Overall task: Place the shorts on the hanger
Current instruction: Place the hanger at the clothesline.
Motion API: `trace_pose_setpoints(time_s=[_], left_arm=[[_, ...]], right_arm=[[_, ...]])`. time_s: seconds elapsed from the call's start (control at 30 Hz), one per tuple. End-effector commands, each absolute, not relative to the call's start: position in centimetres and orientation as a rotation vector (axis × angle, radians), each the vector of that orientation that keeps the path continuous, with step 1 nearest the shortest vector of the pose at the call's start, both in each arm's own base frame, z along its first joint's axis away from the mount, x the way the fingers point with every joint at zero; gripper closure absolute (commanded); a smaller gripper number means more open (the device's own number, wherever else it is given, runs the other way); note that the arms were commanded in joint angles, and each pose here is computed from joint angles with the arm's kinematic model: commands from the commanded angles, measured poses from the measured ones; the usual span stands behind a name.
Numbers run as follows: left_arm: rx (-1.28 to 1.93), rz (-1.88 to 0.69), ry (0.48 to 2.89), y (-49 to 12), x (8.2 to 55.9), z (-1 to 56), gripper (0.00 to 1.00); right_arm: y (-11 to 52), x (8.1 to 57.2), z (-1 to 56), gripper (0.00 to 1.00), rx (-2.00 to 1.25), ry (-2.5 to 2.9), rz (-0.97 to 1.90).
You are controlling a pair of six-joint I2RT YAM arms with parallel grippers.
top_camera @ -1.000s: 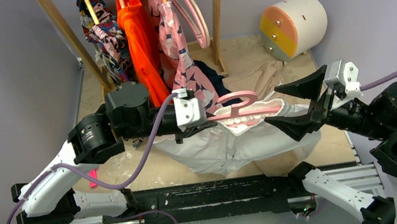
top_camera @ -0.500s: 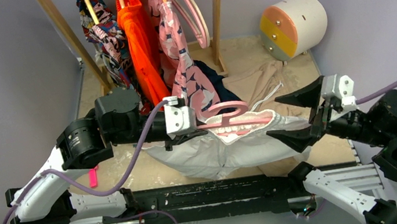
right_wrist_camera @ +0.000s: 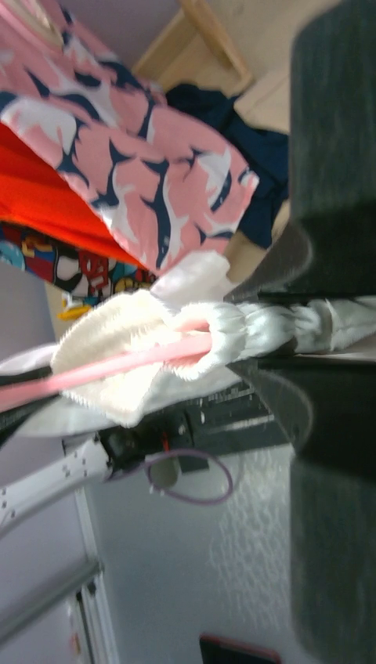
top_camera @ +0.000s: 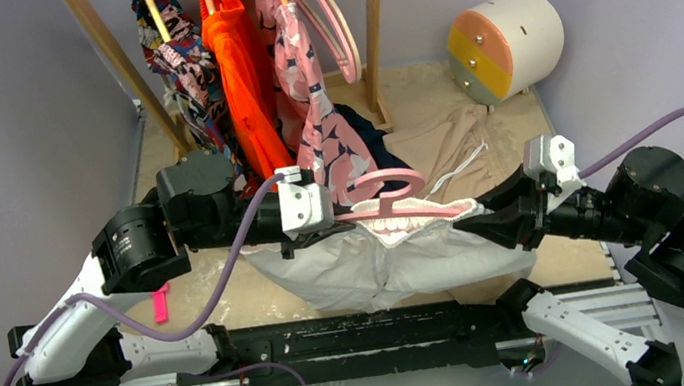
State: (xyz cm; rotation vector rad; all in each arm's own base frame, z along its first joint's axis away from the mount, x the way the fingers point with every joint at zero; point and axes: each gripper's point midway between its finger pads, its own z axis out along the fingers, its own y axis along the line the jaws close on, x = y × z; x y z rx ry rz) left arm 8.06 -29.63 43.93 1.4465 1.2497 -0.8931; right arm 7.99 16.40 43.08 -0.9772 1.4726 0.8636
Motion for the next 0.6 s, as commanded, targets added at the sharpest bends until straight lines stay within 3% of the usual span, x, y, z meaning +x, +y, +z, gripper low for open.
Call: trace_pose_setpoints(time_s=[0.0,0.07,0.2,0.3,0.33,0.57], left_arm=[[1.357,-0.892,1.102,-29.9,8.4,48.7,1.0],[1.351,-0.89,1.103,-30.0,8.5,48.7,1.0],[1.314,-0.861,1.129,-30.1,9.4,48.7,1.0],[1.298,-0.834,1.159,-29.8,9.9,48.3,0.61],[1.286,-0.823,1.175,-29.6,10.1,48.1,0.53],[1.149,-0.774,1.199,-27.3,11.1,47.9,0.35]], right_arm=[[17.0,8.0,43.7,0.86,-1.001,1.439,0.885],[16.9,8.0,44.0,1.0,-0.996,1.434,0.879],[16.4,7.7,44.9,1.0,-0.97,1.413,0.862],[15.6,8.2,45.4,1.0,-0.912,1.441,0.82],[15.2,8.4,45.5,1.0,-0.884,1.455,0.799],[11.8,10.1,44.2,1.0,-0.667,1.625,0.645]])
